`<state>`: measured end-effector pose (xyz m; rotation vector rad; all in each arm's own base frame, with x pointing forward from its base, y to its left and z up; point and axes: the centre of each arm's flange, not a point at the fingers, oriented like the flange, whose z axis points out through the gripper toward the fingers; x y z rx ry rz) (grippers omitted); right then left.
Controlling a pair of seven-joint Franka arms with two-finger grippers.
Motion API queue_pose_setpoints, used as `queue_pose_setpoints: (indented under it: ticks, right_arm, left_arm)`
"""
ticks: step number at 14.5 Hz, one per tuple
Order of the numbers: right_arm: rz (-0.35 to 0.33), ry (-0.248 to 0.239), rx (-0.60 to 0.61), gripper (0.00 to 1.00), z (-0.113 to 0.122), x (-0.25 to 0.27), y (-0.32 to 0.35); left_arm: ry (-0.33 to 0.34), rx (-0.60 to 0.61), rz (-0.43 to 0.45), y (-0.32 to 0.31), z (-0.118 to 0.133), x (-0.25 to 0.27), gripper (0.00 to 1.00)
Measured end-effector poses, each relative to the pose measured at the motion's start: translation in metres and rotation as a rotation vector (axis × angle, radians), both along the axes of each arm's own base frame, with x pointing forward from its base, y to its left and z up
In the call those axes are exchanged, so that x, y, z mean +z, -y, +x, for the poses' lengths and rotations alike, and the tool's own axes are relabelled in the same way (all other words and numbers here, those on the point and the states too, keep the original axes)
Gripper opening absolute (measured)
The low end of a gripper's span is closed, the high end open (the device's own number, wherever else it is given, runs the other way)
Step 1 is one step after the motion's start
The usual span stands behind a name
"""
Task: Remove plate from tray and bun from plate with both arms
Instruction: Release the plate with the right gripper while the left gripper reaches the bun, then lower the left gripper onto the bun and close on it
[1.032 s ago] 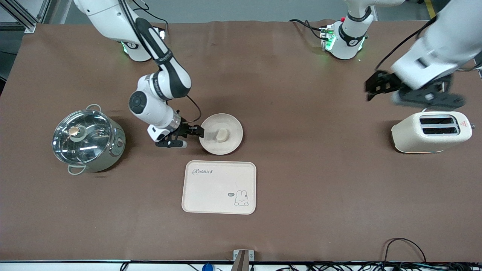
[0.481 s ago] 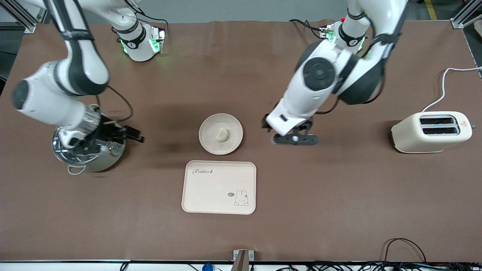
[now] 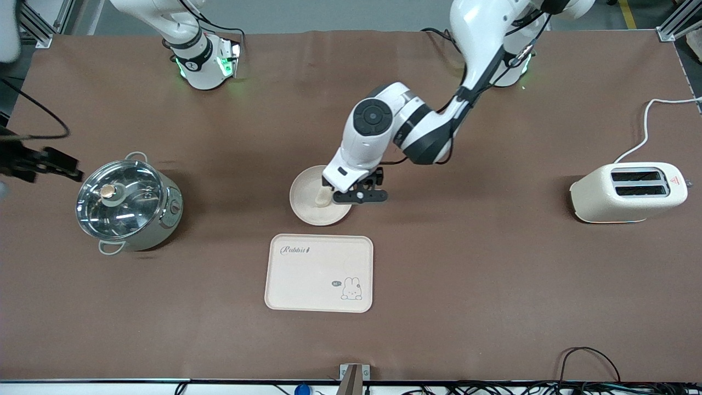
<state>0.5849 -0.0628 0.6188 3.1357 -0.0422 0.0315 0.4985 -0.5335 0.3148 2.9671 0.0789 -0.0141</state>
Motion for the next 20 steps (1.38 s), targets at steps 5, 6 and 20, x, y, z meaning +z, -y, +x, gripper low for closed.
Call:
queue_pose_setpoints:
  ticks: [5, 6, 20]
  right_arm:
    - [0.003, 0.042, -0.045, 1.00, -0.026, 0.050, 0.028]
    - [0.004, 0.043, -0.035, 1.00, -0.027, 0.053, 0.022]
    - [0.009, 0.035, 0.037, 1.00, -0.023, 0.051, -0.019]
  left_arm:
    - [0.040, -0.009, -0.016, 0.035, -0.024, -0.053, 0.94]
    - [0.048, -0.005, -0.004, 0.041, -0.029, -0.061, 0.94]
    - [0.116, -0.054, -0.009, 0.061, -0.039, -0.113, 0.69]
